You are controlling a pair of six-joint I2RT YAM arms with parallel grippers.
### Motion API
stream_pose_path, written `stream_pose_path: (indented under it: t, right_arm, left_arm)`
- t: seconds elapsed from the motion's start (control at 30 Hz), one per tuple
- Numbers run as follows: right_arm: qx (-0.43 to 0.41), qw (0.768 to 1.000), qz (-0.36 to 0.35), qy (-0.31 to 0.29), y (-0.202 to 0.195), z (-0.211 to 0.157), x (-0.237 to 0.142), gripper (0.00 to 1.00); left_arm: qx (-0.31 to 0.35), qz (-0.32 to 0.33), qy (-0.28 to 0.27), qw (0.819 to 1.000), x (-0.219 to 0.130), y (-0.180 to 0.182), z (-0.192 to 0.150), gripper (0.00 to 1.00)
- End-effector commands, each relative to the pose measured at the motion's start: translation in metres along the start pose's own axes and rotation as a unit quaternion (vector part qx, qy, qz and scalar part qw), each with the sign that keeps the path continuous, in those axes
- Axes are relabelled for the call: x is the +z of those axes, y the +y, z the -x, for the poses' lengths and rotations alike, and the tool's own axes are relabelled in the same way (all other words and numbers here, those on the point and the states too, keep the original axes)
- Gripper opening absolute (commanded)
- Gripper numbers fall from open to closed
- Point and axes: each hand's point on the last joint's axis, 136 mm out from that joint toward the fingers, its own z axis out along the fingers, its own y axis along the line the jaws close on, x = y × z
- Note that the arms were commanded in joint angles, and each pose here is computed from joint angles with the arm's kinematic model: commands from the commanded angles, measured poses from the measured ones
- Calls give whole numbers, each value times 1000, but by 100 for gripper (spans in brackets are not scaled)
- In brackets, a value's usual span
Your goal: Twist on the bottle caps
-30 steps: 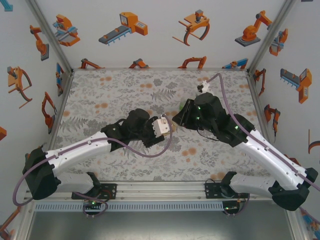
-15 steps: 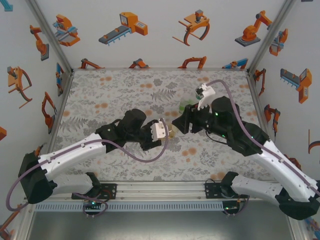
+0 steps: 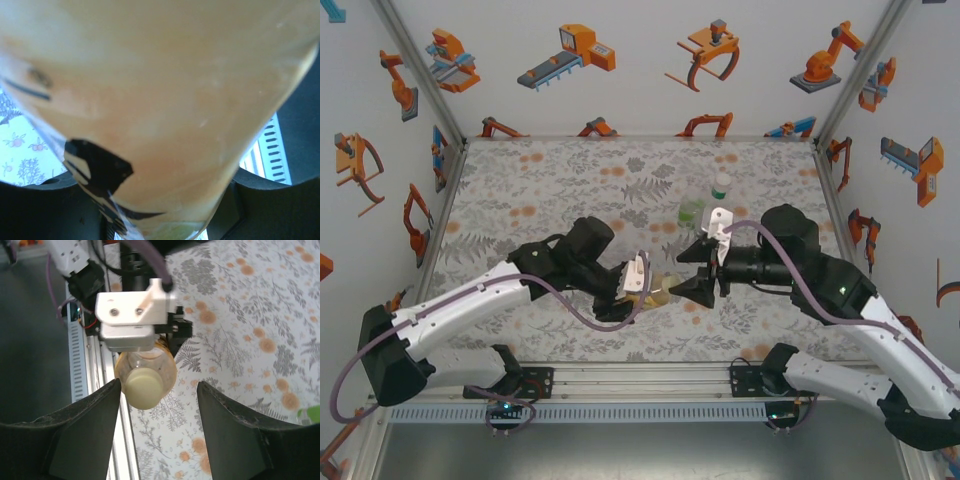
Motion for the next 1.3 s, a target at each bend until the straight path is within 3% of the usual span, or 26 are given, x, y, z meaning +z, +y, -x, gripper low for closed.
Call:
stream_pose_path:
  t: [0.0, 0.23, 0.7, 0.83, 1.1, 1.27]
  right_arm:
    - [-92, 993, 67, -13, 26, -2, -4, 60]
    - [-124, 990, 68, -12, 26, -8, -1, 60]
    - [-111, 989, 102, 1, 33, -16, 4, 44]
    - [-109, 989, 105, 3, 33, -16, 5, 37]
    - [-92, 992, 86, 12, 26, -16, 7, 0]
    - [-30, 999, 23, 19, 2, -19, 14, 0]
  left_arm:
    - [-2, -48, -8, 999, -1, -15, 7, 0]
    - [-14, -75, -8, 997, 2, -22, 7, 0]
    - [-11, -81, -6, 997, 1, -23, 9, 0]
    - [-10, -81, -6, 997, 1, -23, 9, 0]
    - [-10, -56, 11, 998, 2, -15, 2, 0]
    - [-15, 9, 34, 999, 3, 7, -6, 0]
